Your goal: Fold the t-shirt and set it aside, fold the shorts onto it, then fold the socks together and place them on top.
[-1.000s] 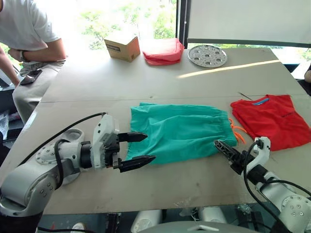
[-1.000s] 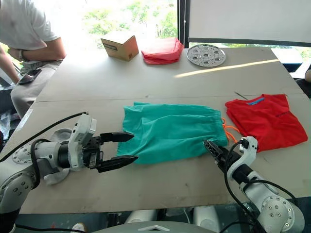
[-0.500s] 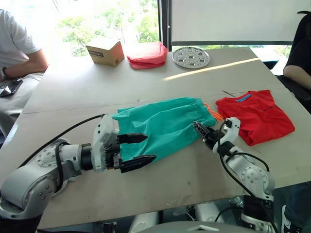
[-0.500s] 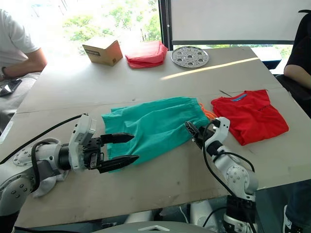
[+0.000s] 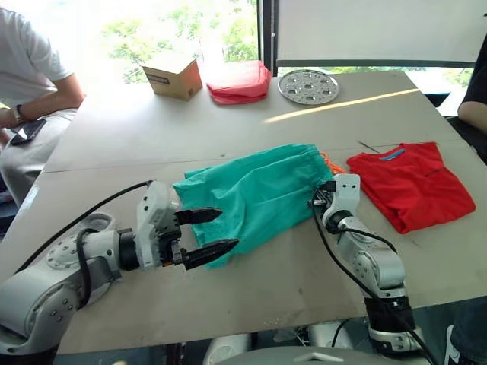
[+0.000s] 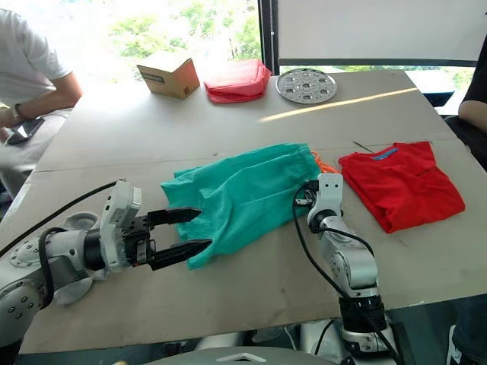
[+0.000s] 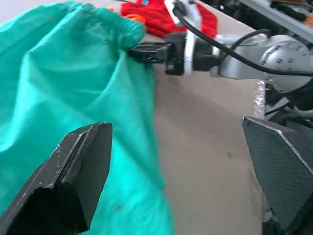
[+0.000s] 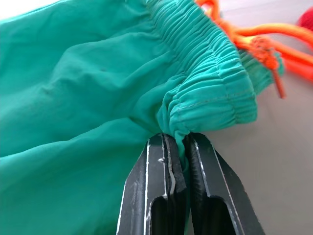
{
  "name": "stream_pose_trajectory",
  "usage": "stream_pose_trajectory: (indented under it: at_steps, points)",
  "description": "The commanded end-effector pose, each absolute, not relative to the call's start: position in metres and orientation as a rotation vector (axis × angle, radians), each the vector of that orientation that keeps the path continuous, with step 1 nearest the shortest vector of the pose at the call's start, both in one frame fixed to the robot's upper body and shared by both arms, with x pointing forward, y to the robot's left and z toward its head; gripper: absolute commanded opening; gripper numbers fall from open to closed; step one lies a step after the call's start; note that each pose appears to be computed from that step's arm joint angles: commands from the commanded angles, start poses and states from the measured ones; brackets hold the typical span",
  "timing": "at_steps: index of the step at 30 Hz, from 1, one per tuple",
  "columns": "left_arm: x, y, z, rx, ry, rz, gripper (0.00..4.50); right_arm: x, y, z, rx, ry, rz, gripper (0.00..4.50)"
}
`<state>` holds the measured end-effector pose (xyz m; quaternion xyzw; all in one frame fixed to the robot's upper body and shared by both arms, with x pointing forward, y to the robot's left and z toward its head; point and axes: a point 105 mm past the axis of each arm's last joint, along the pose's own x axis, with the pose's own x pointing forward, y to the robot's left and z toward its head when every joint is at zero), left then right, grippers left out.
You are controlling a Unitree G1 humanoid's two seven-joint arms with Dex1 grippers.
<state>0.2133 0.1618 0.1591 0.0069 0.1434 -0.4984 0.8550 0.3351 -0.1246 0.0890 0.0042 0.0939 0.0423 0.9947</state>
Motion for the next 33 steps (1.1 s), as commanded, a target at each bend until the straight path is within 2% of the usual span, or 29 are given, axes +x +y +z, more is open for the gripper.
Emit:
stream_pose_trajectory:
  at_steps: [1, 3, 6, 10, 14, 17, 20, 24, 27, 29, 32, 33]
  points:
    - [0.218, 0.165, 0.165, 0.038, 0.257, -1.026, 4.50, 0.335, -0.149, 0.147, -0.148, -0.046, 0.002, 0.12]
    - [0.222, 0.167, 0.164, 0.048, 0.252, -1.017, 4.50, 0.335, -0.158, 0.168, -0.247, -0.128, -0.012, 0.12]
    - [0.227, 0.169, 0.162, 0.061, 0.252, -1.013, 4.50, 0.333, -0.150, 0.192, -0.434, -0.252, 0.074, 0.12]
    - [0.232, 0.173, 0.158, 0.073, 0.257, -1.008, 4.50, 0.321, -0.119, 0.206, -0.649, -0.400, 0.300, 0.12]
    - [0.236, 0.185, 0.155, 0.102, 0.269, -0.995, 4.50, 0.288, -0.085, 0.163, -0.993, -0.429, 0.727, 0.12]
    - [0.235, 0.187, 0.153, 0.109, 0.273, -0.995, 4.50, 0.269, -0.083, 0.138, -1.093, -0.400, 0.913, 0.12]
    - [0.232, 0.187, 0.150, 0.112, 0.280, -0.997, 4.50, 0.250, -0.080, 0.119, -1.172, -0.402, 1.077, 0.12]
    - [0.226, 0.184, 0.147, 0.108, 0.283, -1.002, 4.50, 0.249, -0.080, 0.105, -1.194, -0.334, 1.144, 0.12]
    - [0.222, 0.180, 0.146, 0.104, 0.282, -1.016, 4.50, 0.256, -0.088, 0.110, -1.112, -0.235, 1.155, 1.07]
    - [0.220, 0.178, 0.147, 0.101, 0.281, -1.023, 4.50, 0.254, -0.096, 0.114, -1.023, -0.155, 1.173, 2.08]
    - [0.219, 0.175, 0.148, 0.101, 0.269, -1.038, 4.50, 0.232, -0.105, 0.146, -0.621, -0.005, 1.256, 3.61]
    - [0.219, 0.174, 0.149, 0.101, 0.264, -1.039, 4.50, 0.225, -0.105, 0.155, -0.500, 0.032, 1.285, 3.99]
